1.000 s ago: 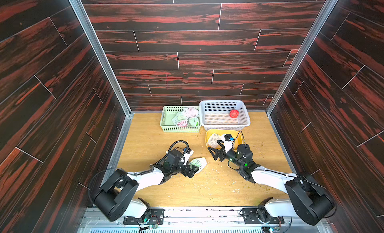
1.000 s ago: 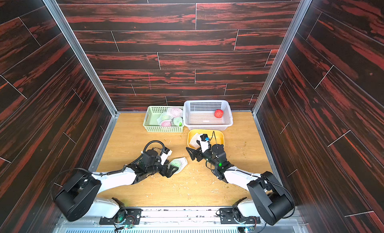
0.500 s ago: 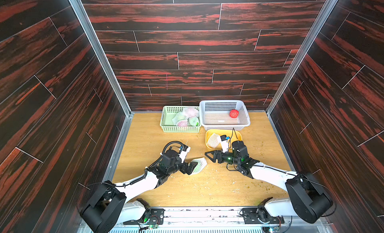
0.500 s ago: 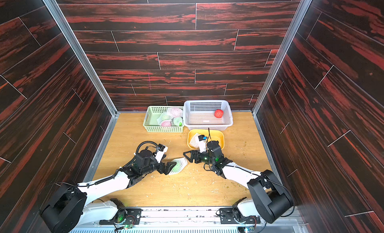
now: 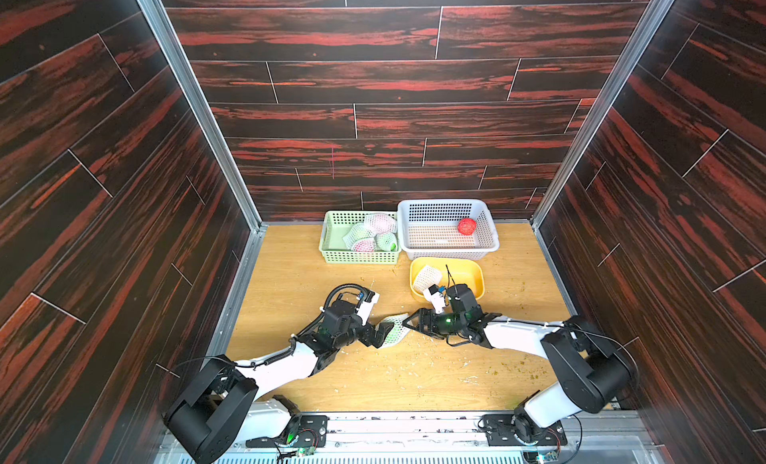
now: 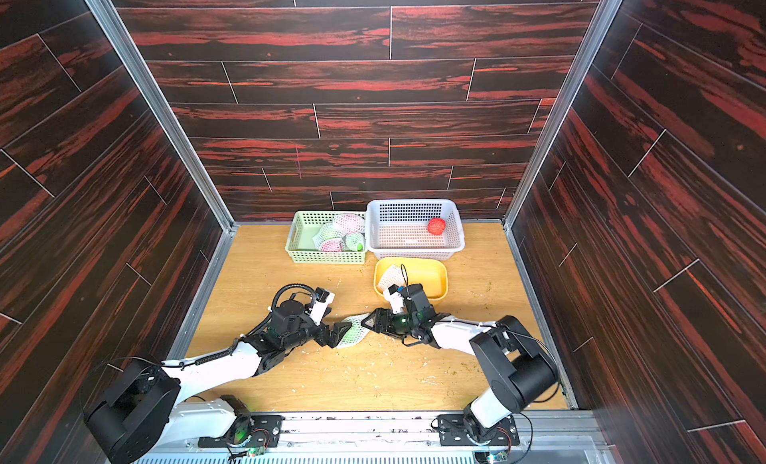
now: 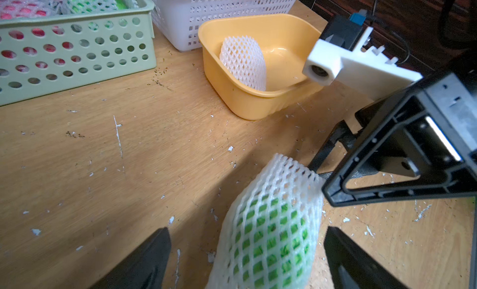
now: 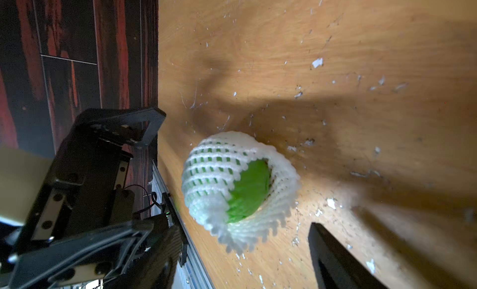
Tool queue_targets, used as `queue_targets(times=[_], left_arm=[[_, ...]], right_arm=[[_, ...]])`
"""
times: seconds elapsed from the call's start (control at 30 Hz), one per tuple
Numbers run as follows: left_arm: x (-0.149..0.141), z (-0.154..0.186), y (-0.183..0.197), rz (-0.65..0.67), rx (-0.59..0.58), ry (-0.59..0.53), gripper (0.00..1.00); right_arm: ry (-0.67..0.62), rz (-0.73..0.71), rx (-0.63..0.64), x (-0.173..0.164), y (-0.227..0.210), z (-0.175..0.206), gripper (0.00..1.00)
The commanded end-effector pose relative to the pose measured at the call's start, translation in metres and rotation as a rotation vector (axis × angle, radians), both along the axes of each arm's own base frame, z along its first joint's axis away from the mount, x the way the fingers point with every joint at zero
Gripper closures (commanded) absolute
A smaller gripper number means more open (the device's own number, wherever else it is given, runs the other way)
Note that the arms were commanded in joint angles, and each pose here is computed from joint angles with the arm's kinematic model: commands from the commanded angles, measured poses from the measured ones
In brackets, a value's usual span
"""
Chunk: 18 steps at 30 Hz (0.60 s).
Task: Remove foam nets from apples
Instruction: Remove the foam net from the apple.
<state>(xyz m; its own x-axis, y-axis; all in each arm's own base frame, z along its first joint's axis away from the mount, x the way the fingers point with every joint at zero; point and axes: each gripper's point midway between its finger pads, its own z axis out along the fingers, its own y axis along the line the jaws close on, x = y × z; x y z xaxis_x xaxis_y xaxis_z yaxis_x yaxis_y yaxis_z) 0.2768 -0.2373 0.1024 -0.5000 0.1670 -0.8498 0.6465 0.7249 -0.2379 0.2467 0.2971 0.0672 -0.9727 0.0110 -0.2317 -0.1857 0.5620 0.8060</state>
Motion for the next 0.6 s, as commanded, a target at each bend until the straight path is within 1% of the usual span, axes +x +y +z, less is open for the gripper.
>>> queue_targets(times=[0.0,0.17,0.27,0.3,0.37,0.57], left_arm=[[0.001,0.002,-0.002,-0.002,-0.014,-0.013,0.03],[0.003,-0.001,-0.003,-0.001,-0.004,-0.004,0.03],[0.002,0.001,-0.004,-0.001,-0.012,-0.001,0.03],[0.002,0.002,-0.004,0.000,-0.015,-0.003,0.03],[0.001,0.003,-0.001,0.010,-0.014,-0.012,0.03],[0.004,0.006,0.006,0.038,0.010,-0.041,0.03]], right_arm=[[0.036,0.029,0.013,-0.002,0.011,-0.003,0.18],[0.036,0.053,0.026,0.007,0.022,-0.006,0.19],[0.026,0.057,0.030,0.012,0.026,-0.006,0.26],[0.021,0.058,0.032,0.014,0.027,-0.005,0.29],[0.007,0.065,0.032,0.016,0.028,-0.001,0.40],[-0.010,0.090,0.037,0.018,0.032,0.000,0.62]])
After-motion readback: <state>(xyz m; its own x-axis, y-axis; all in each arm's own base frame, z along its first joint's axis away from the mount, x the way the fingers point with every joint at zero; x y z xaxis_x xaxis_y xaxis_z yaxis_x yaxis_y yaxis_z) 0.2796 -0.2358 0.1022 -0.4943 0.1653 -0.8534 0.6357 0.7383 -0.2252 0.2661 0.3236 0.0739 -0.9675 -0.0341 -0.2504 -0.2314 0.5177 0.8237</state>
